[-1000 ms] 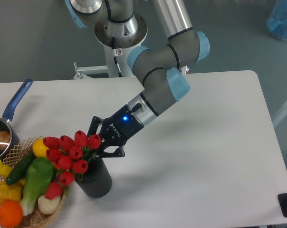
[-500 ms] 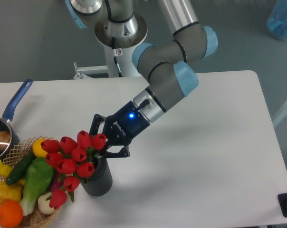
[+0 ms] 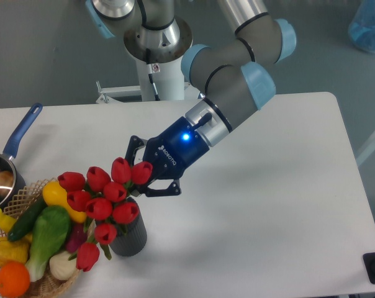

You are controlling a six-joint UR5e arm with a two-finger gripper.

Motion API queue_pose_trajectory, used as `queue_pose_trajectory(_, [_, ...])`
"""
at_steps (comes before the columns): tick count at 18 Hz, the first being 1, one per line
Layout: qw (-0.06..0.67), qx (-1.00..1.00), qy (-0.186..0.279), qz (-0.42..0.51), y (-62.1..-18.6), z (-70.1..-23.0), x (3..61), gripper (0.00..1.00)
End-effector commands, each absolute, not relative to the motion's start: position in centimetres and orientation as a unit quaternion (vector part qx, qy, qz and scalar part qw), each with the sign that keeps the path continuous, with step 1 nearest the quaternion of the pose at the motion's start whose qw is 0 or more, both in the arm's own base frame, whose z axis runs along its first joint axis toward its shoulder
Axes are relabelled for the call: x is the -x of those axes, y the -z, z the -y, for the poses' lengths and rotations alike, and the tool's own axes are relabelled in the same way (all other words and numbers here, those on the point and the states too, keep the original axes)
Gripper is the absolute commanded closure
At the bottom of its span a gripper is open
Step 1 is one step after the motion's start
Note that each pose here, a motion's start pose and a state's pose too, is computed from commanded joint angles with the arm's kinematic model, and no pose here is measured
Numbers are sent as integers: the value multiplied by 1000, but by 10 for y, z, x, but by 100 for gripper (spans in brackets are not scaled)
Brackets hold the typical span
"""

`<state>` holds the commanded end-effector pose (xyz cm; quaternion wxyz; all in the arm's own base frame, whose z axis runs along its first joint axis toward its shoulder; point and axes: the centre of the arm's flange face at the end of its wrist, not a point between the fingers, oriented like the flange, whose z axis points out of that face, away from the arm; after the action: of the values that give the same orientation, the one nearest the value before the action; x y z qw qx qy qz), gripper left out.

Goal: Pick up the flowers from the vase
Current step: 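Lower the gripper around the tulip stems and close on them, then lift the gripped tulips up out of the grey vase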

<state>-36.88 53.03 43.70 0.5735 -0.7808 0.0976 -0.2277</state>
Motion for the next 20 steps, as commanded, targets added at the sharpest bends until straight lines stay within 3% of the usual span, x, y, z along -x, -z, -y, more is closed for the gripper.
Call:
queue_pose_trajectory(15, [612,750,242,-69,-487,-505,397,100])
queue_pose_trajectory(20, [619,754,215,-51,-488,-480,427,100])
